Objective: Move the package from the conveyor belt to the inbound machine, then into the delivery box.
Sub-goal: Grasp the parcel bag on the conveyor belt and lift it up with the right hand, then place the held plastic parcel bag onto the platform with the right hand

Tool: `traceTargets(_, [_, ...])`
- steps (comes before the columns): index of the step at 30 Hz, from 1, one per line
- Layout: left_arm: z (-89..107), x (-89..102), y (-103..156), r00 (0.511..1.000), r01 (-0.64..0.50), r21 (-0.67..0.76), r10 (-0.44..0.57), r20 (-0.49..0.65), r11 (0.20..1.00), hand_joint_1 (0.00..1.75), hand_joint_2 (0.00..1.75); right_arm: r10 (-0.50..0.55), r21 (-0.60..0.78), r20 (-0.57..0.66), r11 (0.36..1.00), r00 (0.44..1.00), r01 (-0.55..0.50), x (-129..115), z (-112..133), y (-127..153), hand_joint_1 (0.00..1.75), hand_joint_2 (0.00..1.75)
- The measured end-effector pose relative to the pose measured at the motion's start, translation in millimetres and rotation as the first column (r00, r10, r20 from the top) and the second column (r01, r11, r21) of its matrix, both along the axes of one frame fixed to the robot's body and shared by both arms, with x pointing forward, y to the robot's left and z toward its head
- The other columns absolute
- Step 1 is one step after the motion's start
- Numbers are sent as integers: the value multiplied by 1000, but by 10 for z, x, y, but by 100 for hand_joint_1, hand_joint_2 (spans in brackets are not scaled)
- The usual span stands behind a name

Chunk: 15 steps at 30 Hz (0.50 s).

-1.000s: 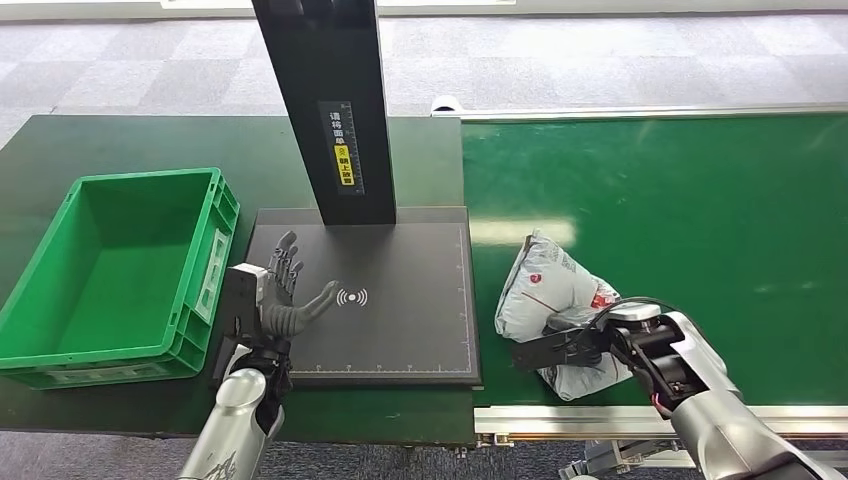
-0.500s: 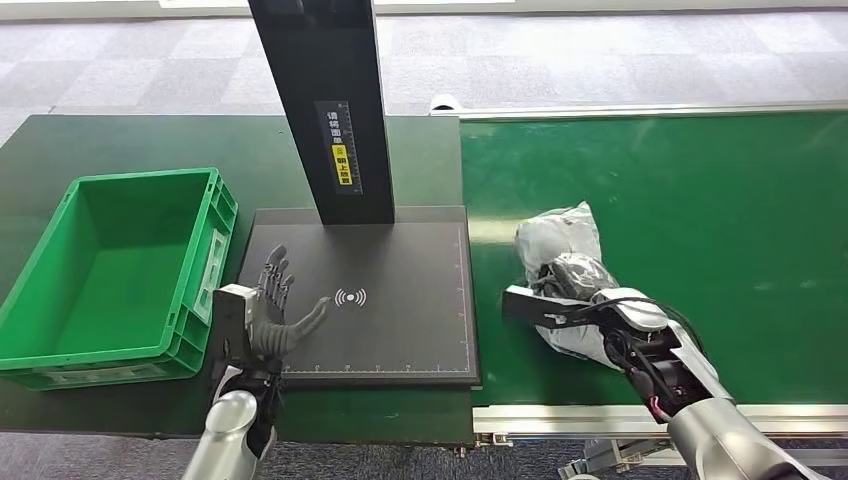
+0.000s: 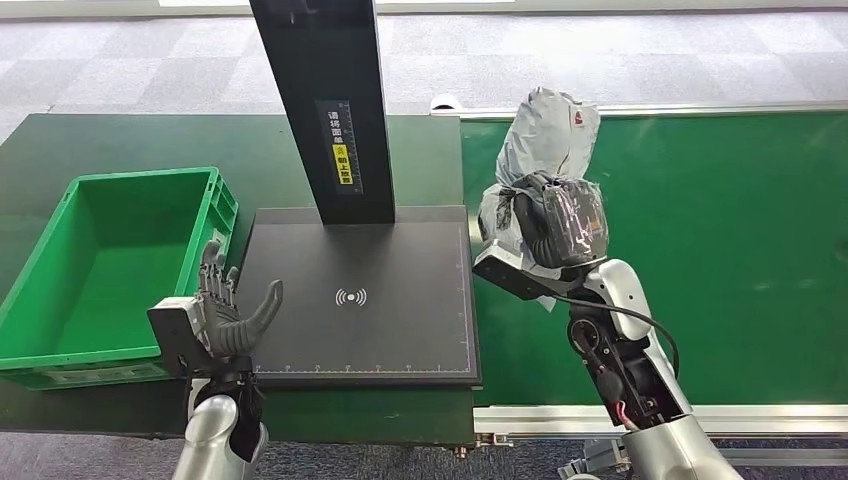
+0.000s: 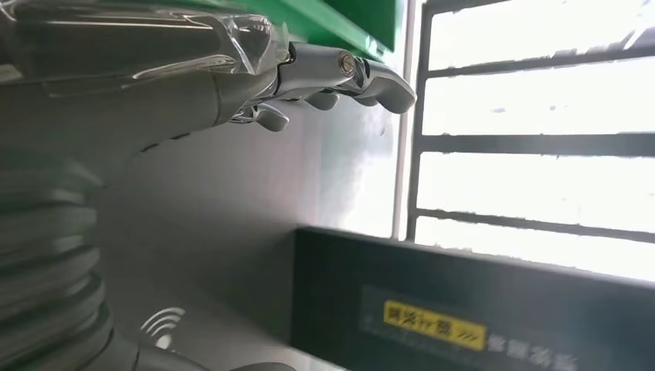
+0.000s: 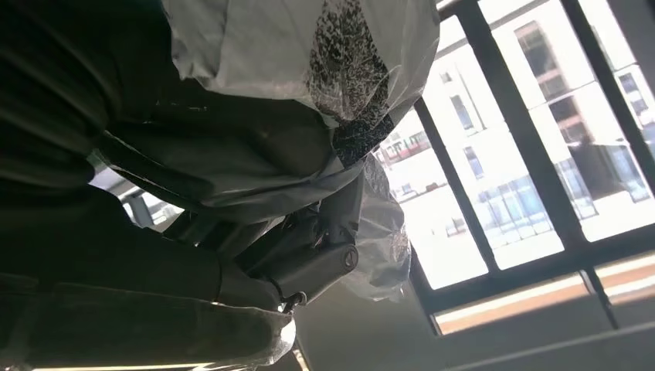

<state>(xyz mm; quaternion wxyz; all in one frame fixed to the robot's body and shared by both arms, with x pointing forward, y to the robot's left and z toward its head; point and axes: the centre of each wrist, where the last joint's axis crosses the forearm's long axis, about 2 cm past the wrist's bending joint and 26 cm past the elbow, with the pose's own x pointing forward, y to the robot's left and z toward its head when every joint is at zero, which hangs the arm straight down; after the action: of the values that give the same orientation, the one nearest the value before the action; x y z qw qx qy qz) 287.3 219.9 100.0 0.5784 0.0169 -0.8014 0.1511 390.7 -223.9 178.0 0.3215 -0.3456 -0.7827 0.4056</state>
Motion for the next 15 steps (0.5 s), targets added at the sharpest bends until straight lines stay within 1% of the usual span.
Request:
traceTargets(2, [48, 33, 16, 999, -41, -6, 41, 31, 999, 0, 175, 41, -55, 34, 998, 999, -40, -49, -22, 97, 175, 175])
traceTargets(4, [99, 81, 20, 996, -64, -11, 64, 57, 998, 0, 175, 88, -120, 43, 989, 995, -82, -92, -67, 208, 175, 175])
traceTargets(7, [169, 147, 7, 993, -72, -23, 74, 88, 997, 0, 175, 165, -201, 11, 967, 986, -159, -115, -144, 391, 175, 175])
traceTargets(10, [243, 216, -15, 991, -66, -34, 70, 119, 997, 0, 175, 240, -300, -100, 918, 966, -259, -103, -259, 605, 175, 175])
traceTargets(15, [325, 292, -34, 988, -49, -44, 55, 141, 998, 0, 175, 293, -445, -333, 789, 896, -424, -128, -474, 903, 175, 175])
